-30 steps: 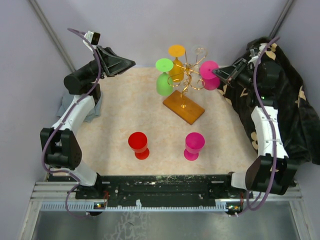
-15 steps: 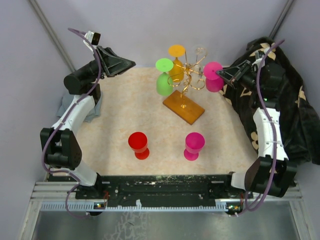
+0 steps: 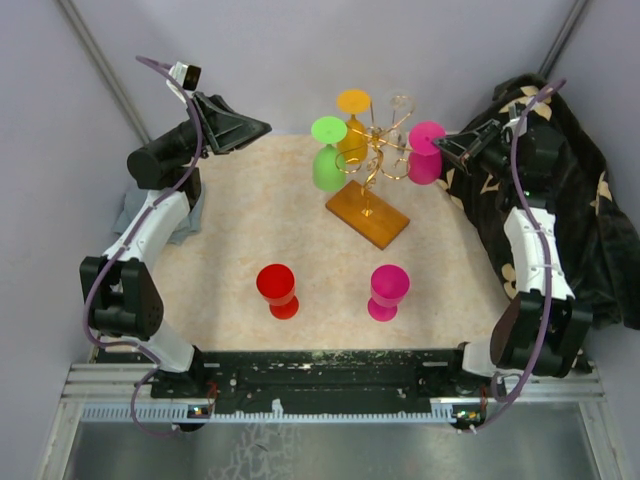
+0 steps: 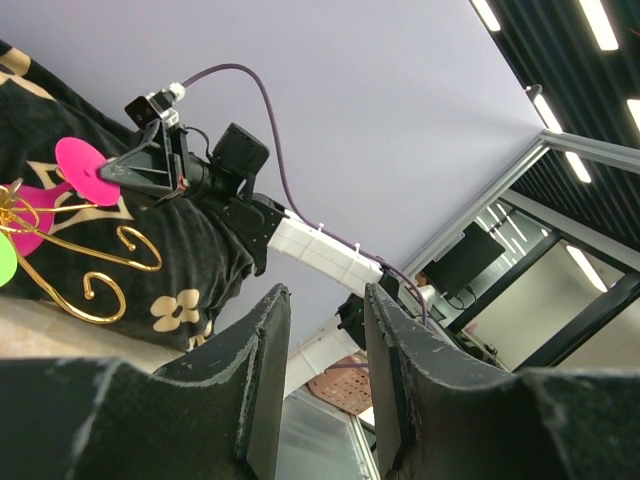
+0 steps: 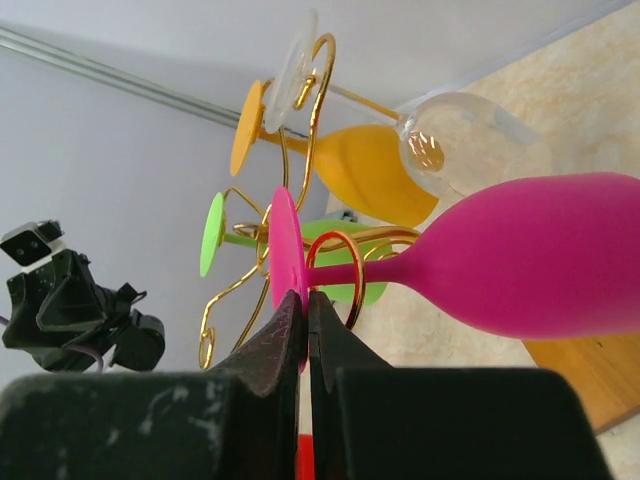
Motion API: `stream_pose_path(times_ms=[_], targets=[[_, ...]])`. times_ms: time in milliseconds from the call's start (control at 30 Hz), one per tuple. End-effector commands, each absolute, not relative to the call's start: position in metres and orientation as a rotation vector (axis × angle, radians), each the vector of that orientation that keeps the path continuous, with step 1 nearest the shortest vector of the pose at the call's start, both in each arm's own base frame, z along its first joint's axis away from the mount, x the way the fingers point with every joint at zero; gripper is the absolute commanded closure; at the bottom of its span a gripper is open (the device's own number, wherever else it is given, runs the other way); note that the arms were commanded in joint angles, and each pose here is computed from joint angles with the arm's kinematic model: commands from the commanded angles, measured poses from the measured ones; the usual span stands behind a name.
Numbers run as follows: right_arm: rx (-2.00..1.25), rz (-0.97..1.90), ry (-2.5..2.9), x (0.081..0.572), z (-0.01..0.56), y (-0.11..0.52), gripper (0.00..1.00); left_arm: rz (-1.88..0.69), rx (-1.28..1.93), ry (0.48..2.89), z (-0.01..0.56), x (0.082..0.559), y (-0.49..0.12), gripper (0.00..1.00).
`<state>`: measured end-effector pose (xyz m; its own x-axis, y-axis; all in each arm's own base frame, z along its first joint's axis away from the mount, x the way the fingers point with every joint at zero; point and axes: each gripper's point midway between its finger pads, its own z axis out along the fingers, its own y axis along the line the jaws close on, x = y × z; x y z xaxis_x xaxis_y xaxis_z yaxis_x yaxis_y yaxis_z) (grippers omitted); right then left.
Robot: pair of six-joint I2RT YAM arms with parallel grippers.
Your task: Place the wine glass upside down on the wine glass rack
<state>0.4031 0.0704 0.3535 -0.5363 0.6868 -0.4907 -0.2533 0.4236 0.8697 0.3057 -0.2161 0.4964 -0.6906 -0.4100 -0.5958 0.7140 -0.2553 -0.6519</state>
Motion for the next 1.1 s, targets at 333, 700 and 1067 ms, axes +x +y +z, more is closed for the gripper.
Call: stream_pose_path(times_ms=[333, 700, 1067], targets=[[0.346, 1.241, 1.688, 0.427, 0.369, 0.061, 0.79, -1.959, 0.458, 1.246, 0.501, 0.291, -0.215, 0.58], [0.390, 1.151, 1.687, 0.427, 0.370, 0.044, 0.64, -1.943, 0.467, 1.281, 0.499, 0.295, -0.217, 0.59], [0.486, 1.006, 1.648, 0.406, 0.382, 0.014, 0.63, -1.777, 0.359, 1.588, 0.451, 0.335, -0.224, 0.64]])
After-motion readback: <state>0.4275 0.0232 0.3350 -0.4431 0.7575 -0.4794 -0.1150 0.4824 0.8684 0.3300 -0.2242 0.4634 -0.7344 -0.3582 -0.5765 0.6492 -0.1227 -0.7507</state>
